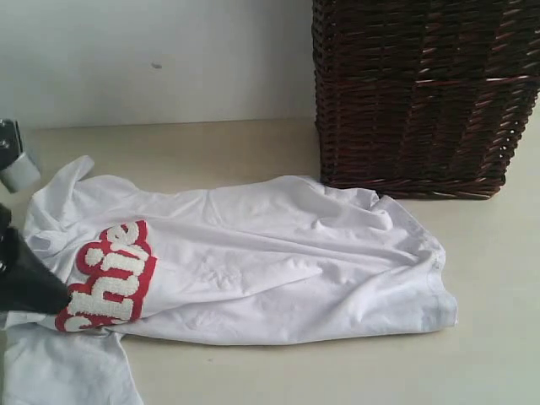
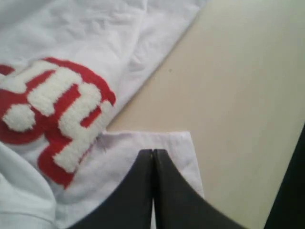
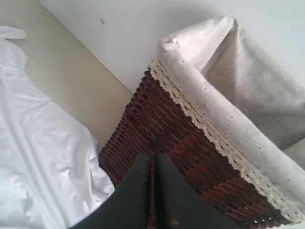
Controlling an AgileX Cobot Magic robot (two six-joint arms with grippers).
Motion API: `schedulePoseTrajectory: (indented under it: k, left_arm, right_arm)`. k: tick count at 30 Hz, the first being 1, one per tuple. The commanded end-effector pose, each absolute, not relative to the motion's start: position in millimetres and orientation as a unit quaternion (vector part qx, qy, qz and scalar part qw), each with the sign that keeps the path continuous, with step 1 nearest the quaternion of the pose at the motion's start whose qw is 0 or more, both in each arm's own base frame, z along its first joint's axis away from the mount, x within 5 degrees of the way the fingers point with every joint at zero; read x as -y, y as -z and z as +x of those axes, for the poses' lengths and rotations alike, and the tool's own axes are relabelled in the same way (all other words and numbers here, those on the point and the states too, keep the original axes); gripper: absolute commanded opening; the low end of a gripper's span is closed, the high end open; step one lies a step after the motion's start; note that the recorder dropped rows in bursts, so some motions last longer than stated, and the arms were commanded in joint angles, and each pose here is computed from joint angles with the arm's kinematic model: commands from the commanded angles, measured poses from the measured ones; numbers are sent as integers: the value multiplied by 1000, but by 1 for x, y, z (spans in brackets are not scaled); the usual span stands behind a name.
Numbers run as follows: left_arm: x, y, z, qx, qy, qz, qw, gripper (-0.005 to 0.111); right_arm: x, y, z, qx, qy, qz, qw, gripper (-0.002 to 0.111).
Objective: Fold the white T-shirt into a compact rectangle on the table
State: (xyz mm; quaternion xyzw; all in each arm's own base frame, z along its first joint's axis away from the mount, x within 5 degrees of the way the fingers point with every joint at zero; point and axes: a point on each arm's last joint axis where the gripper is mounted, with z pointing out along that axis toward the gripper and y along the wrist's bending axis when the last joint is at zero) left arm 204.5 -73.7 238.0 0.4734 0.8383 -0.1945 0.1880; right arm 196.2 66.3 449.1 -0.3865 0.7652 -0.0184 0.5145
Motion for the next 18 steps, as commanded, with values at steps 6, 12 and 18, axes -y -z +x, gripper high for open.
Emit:
schedulePoseTrajectory:
  k: [6, 12, 18]
  left_arm:
    - [65, -191, 169, -857, 194, 462, 118, 0]
    - [60, -180, 184, -840, 124, 500, 172, 0]
    - [62, -155, 184, -801, 161, 567, 105, 0]
  right_arm:
    - [-69, -435, 218, -776, 32, -398, 488, 4]
    - [-74, -424, 234, -786, 23, -396, 475, 4]
    - [-77, -427, 235, -782, 5, -385, 490, 4]
